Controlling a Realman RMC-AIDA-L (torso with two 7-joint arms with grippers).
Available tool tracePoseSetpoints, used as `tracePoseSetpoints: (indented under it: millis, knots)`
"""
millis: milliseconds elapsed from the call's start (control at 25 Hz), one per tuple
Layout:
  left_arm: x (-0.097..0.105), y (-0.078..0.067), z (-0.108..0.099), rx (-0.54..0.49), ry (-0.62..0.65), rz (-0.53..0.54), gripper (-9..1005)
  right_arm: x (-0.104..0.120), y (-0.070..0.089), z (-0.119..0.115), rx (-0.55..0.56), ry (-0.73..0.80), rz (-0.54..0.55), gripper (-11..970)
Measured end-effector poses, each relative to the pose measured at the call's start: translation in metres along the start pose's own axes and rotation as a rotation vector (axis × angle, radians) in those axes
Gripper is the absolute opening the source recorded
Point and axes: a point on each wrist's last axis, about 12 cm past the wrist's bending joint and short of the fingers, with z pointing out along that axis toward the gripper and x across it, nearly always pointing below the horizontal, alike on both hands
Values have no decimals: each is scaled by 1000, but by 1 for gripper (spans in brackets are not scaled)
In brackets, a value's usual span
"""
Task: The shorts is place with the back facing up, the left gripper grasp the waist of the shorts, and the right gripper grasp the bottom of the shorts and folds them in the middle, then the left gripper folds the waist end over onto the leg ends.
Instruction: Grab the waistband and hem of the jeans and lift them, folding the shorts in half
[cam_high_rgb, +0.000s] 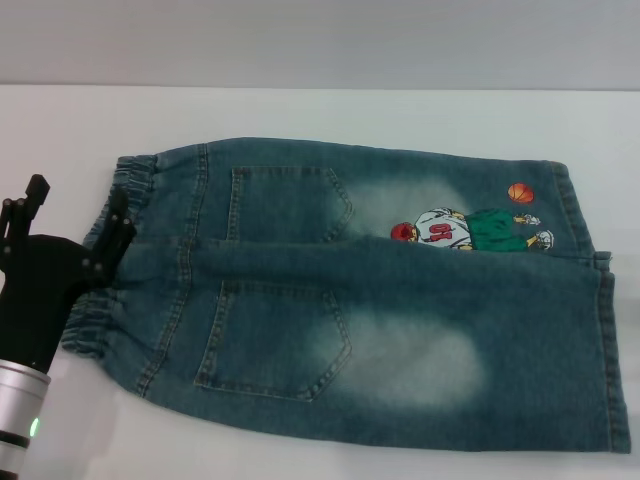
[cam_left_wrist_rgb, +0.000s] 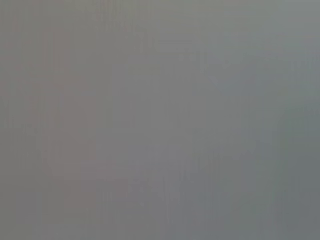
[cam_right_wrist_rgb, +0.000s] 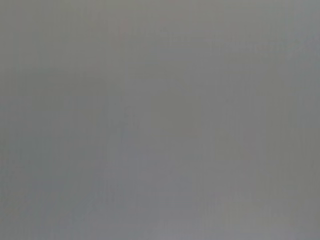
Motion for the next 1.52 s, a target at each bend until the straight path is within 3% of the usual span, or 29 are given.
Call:
tracePoseSetpoints:
  millis: [840,1080,1280,1400,1520]
  knots:
    - [2,-4,4,0,28,-25,832,3,5,7,-61,34,9,620]
    - [1,-7,25,-17,129,-114,832,2,3,35,-153,140,164,618]
    - [-19,-8,45,39,170,-148,831,-21,1,49,-201,240,129,616]
    - [-33,-10,56,44,204,-135,831,-56,8,64,-154,293,48,615]
    - [-44,-11,65,42,260,-137,831,-86,5,76,-107,311,54,615]
